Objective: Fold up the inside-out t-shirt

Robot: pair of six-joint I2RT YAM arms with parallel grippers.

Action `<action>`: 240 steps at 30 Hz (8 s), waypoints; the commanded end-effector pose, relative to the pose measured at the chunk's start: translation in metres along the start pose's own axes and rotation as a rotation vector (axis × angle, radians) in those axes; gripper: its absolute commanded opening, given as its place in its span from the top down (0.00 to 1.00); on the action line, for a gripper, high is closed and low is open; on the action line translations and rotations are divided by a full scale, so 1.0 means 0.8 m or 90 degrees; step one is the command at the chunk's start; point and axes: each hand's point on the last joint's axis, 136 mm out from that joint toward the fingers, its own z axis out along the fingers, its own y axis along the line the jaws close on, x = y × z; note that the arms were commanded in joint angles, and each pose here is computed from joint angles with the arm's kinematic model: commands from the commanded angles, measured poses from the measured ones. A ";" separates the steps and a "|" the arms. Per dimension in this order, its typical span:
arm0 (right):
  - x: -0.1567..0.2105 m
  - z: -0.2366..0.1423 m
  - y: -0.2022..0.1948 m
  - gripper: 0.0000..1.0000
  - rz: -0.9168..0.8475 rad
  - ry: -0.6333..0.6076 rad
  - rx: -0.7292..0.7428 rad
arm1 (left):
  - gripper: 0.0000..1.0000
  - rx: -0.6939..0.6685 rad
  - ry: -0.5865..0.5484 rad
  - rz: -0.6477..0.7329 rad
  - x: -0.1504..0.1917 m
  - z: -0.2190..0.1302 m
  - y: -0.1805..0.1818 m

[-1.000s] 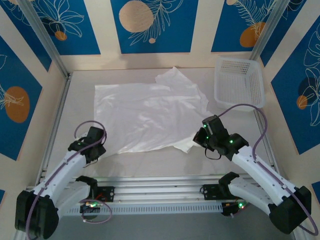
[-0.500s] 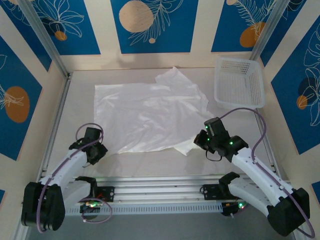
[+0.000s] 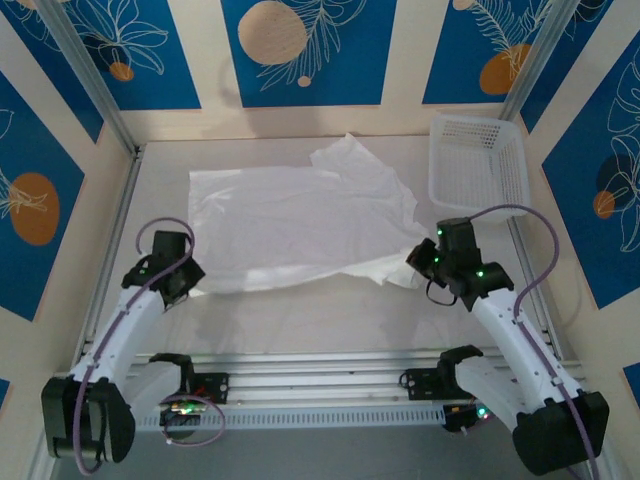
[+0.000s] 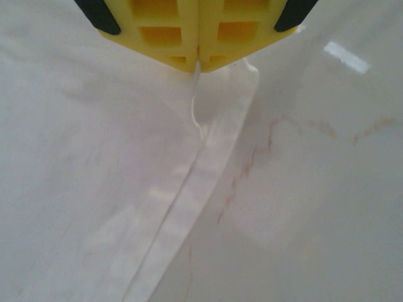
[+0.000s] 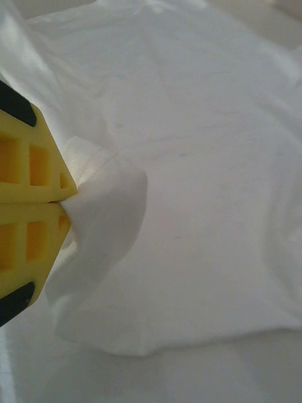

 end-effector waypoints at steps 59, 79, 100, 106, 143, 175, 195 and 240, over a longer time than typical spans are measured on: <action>-0.002 0.037 0.044 1.00 -0.029 0.068 -0.067 | 0.84 0.004 0.098 -0.027 0.008 0.087 -0.013; -0.229 -0.336 0.268 1.00 -0.224 -0.430 -0.326 | 1.00 0.272 -0.515 0.046 -0.256 -0.454 -0.100; -0.354 -0.366 0.394 1.00 -0.384 -0.531 -0.392 | 1.00 0.349 -0.551 0.113 -0.361 -0.428 -0.221; -0.382 -0.331 0.410 1.00 -0.429 -0.507 -0.491 | 1.00 0.359 -0.551 0.189 -0.399 -0.394 -0.267; -0.104 0.044 0.137 0.96 -0.140 0.211 -0.142 | 1.00 0.256 -0.136 0.069 -0.115 -0.019 -0.085; -0.052 0.135 0.133 0.86 -0.168 0.144 -0.055 | 1.00 0.088 -0.090 0.201 -0.119 0.031 -0.200; 0.123 0.184 -0.024 1.00 0.027 0.292 0.160 | 1.00 -0.005 0.105 0.053 -0.159 0.250 -0.167; 0.090 0.030 -0.082 1.00 0.001 0.103 0.144 | 0.43 -0.143 0.003 -0.023 0.020 -0.028 0.082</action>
